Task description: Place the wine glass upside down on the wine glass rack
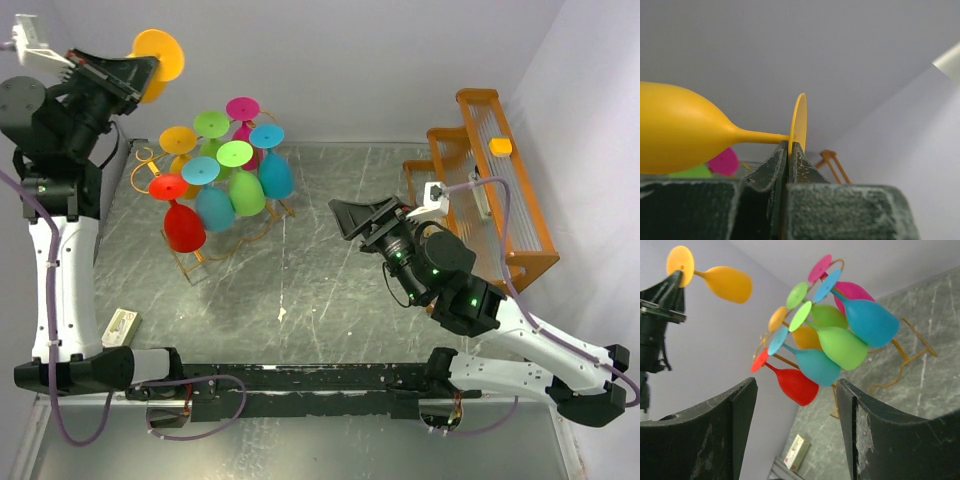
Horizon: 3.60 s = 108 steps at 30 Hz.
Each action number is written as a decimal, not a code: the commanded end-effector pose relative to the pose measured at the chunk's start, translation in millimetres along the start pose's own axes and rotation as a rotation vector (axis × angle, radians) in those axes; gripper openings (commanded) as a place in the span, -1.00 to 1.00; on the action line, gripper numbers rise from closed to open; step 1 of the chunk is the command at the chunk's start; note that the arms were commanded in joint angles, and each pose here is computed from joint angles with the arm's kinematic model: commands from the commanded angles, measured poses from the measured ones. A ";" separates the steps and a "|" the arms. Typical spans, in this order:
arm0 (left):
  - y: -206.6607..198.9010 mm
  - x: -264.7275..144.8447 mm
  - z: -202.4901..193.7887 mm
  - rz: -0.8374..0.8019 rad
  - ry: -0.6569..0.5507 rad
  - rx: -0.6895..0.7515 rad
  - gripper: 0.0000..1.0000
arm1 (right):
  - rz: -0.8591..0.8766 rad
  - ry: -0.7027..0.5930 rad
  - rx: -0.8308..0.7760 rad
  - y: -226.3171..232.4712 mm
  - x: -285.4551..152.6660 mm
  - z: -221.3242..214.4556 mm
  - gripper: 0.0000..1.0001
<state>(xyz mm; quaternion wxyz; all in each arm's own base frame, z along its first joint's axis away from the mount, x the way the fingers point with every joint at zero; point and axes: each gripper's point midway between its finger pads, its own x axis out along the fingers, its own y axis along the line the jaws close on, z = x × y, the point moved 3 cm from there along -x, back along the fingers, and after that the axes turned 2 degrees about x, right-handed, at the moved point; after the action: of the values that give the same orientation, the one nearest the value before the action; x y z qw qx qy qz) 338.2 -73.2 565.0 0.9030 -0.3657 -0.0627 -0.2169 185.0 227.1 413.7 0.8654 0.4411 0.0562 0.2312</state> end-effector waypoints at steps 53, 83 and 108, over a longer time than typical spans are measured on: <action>183.4 -89.3 -56.2 0.281 0.167 -0.258 -0.86 | -0.119 0.065 -0.040 -30.4 2.6 -25.2 0.26; 177.1 -128.1 -24.5 0.626 0.171 0.086 0.43 | -0.166 0.077 -0.086 -42.3 6.8 -34.4 0.26; 73.7 -210.0 -97.4 0.339 0.201 0.589 0.83 | -0.554 0.062 -0.606 -118.7 -36.4 10.8 1.00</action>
<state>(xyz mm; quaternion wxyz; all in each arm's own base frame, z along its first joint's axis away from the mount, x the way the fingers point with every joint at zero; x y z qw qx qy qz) 190.0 -21.3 392.8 0.9908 -0.1008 0.0475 -0.0772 203.8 169.2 315.5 0.9783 0.1467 0.1441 0.0265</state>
